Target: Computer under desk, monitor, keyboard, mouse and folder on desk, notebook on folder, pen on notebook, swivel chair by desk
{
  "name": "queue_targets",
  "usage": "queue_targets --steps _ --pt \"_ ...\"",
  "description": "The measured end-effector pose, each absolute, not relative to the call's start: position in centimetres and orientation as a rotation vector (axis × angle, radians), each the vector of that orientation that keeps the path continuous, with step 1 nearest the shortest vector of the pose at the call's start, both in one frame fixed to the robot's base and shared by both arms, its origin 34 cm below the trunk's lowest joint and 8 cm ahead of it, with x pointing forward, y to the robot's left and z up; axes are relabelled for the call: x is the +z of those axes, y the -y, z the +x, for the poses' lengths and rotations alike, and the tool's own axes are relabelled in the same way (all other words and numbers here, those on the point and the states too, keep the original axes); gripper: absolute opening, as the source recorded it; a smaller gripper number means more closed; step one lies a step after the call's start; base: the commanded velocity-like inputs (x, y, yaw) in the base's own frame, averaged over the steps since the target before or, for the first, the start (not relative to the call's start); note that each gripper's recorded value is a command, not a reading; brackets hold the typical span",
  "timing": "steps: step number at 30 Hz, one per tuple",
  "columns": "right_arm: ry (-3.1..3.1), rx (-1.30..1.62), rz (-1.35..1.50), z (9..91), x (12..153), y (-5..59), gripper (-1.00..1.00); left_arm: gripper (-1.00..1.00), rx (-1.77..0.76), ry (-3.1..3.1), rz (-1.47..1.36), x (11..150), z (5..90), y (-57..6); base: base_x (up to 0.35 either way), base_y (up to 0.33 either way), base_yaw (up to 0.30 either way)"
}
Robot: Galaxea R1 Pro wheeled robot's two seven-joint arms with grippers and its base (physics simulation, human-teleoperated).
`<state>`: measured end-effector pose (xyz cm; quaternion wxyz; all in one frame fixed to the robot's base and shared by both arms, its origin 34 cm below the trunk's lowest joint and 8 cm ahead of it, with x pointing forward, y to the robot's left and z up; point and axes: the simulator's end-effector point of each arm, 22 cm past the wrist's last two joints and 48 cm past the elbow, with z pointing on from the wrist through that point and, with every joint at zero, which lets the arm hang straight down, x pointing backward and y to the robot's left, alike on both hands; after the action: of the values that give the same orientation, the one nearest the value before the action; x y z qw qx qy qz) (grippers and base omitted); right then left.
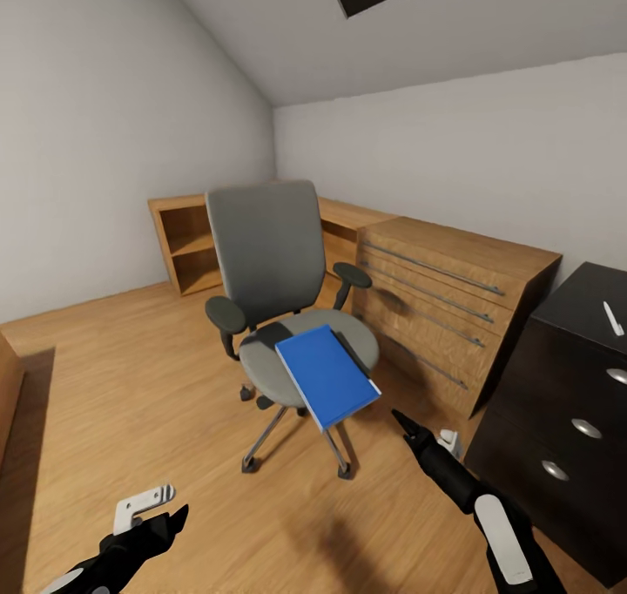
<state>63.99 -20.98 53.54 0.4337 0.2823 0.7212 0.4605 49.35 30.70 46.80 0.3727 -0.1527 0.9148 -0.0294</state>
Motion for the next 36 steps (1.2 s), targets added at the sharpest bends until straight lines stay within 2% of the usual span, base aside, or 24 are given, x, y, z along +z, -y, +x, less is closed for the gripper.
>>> queue_targets --steps 12,16,17,18,36 --pt "-1.734 1.092 0.700 63.9 51.0 21.9 1.00 1.00 -0.076 -2.344 -0.391 44.1 48.7 -30.7 0.000 0.000 0.000" --pt "-1.725 1.093 0.778 63.9 49.7 21.4 1.00 1.00 -0.076 -2.344 -0.391 43.2 48.4 -30.7 0.000 0.000 0.000" --pt "-1.615 1.203 1.022 64.4 49.6 20.9 1.00 1.00 -0.076 -2.344 -0.391 43.0 48.4 -30.7 0.000 0.000 0.000" --pt "-1.592 1.225 1.080 64.4 49.3 21.0 1.00 1.00 -0.076 -2.344 -0.391 42.8 48.3 -30.7 0.000 0.000 0.000" --pt "-1.603 1.236 1.213 63.8 44.8 20.9 1.00 1.00 -0.069 -2.388 -0.396 39.5 47.5 -30.6 0.000 0.000 0.000"
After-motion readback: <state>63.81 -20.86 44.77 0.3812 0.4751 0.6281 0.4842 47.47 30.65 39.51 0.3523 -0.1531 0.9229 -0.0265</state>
